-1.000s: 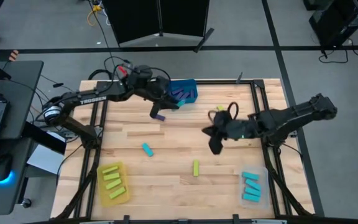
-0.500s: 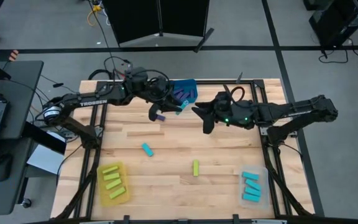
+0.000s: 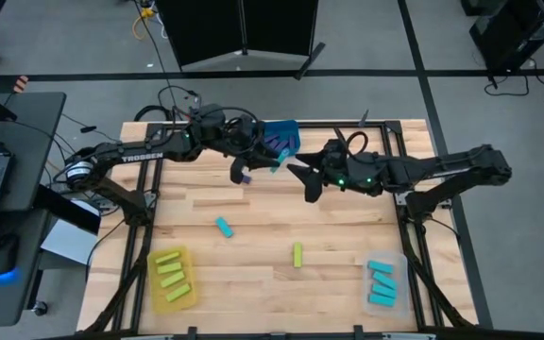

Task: Sort blocks
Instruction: Put the sky blue block into the white bin

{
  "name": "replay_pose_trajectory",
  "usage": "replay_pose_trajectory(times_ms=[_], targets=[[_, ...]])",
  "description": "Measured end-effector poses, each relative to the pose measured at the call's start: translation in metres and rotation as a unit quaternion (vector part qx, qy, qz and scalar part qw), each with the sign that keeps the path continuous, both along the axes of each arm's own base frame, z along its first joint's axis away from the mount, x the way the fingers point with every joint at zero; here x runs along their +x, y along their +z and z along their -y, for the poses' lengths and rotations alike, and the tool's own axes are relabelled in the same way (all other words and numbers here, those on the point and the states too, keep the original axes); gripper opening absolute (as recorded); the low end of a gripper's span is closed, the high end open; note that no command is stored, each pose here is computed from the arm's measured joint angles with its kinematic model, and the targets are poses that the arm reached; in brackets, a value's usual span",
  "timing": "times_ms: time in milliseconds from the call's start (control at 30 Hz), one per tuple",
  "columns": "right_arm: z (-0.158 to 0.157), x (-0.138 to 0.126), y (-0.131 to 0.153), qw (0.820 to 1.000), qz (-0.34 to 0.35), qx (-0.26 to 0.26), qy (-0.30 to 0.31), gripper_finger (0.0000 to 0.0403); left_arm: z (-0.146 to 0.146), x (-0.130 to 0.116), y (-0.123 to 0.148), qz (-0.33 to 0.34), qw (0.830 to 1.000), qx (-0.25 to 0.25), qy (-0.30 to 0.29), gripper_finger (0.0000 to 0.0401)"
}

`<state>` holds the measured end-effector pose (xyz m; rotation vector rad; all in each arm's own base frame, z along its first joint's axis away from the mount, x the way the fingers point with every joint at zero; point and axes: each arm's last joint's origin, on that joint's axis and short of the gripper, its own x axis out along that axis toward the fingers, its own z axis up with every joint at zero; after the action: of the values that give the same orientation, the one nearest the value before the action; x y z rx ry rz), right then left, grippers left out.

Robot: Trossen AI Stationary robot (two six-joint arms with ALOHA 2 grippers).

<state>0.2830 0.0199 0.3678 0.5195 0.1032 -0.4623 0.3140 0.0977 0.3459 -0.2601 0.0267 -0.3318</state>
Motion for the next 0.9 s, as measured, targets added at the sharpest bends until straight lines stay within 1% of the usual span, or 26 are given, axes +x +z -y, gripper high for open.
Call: replay_pose_trajectory(times_ms=[267,900], targets=[[0.0,0.012,-0.006,1.0,0.01,0.011,0.009,0.0245,0.0,0.0,0.0,-0.001,1.0,-0.009,0.012,0.0095],[0.004,0.014,0.004,0.998,0.059,0.004,0.004,0.0243,0.014,0.005,0.005,0.019,1.0,-0.016,0.018,0.0095]])
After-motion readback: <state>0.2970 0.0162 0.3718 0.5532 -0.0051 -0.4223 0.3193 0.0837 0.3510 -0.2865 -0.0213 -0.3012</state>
